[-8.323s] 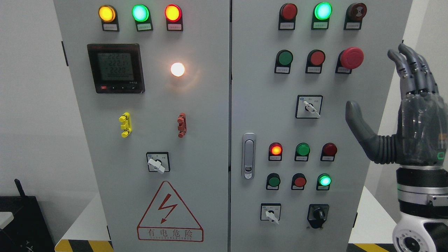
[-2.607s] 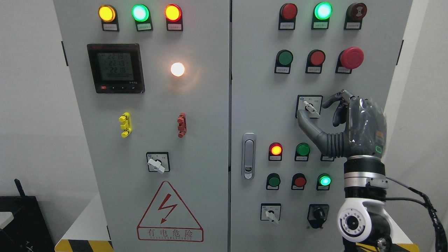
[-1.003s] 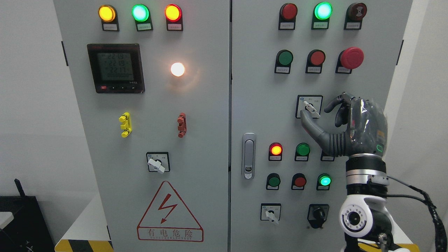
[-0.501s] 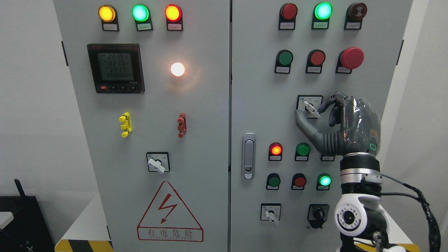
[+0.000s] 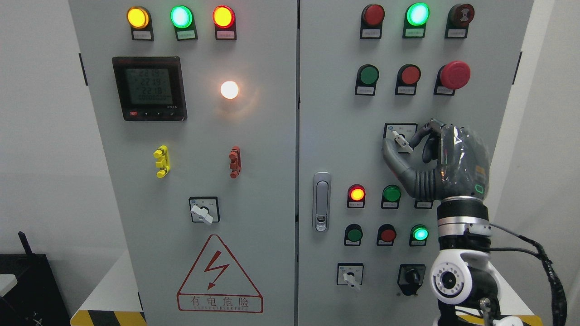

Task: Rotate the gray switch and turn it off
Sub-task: 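Twist the gripped knob with the right hand to the off position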

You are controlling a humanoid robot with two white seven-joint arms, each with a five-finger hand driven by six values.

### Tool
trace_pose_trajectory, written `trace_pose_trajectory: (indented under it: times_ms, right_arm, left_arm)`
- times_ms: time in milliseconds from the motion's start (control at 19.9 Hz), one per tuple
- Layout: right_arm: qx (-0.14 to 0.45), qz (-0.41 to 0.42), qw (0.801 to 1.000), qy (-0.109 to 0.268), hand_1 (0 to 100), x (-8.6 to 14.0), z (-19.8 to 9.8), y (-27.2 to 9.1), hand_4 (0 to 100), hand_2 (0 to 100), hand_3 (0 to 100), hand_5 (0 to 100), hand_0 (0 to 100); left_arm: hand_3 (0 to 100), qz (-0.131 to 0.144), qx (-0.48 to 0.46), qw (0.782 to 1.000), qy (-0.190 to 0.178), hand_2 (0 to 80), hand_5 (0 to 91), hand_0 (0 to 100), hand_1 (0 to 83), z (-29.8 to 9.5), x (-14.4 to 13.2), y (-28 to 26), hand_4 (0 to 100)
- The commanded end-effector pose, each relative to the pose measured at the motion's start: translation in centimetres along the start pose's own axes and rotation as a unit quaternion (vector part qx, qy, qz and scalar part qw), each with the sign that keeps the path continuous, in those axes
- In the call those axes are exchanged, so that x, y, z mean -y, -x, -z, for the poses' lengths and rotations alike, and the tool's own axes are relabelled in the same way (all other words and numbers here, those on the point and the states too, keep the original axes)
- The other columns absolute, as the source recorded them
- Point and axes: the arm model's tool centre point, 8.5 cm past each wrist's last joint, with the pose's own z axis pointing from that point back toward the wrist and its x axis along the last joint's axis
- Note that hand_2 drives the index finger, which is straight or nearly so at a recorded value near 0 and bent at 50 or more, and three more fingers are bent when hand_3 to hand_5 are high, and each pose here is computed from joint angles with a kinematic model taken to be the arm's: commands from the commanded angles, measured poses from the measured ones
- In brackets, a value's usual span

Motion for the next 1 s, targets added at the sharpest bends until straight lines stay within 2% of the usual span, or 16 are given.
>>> trace_pose_trajectory:
  times_ms: [0, 451, 953]
  right_arm:
    - [-0.011, -0.005, 1.0, 0.004, 44, 0.22, 0.18, 0.69, 94, 67, 98, 100, 17]
    - [-0.011, -0.005, 1.0, 0.003, 50, 0.12, 0.17, 0.64, 93, 67, 98, 100, 17]
    - [-0.01, -0.003, 1.0, 0.004, 48, 0.17, 0.41, 0.44, 93, 69, 99, 100, 22]
  left_arm:
    - [0, 0.001, -0.007, 1.0, -0.001, 0.0, 0.0, 12, 38.9, -0.06, -0.04, 0.47, 0]
    - [0, 0.001, -0.007, 1.0, 0.0, 0.0, 0.0, 12, 38.9, -0.06, -0.02, 0.47, 0]
    - [0, 0.001, -0.007, 1.0, -0.001, 0.0, 0.0, 12, 38.9, -0.06, -0.04, 0.47, 0]
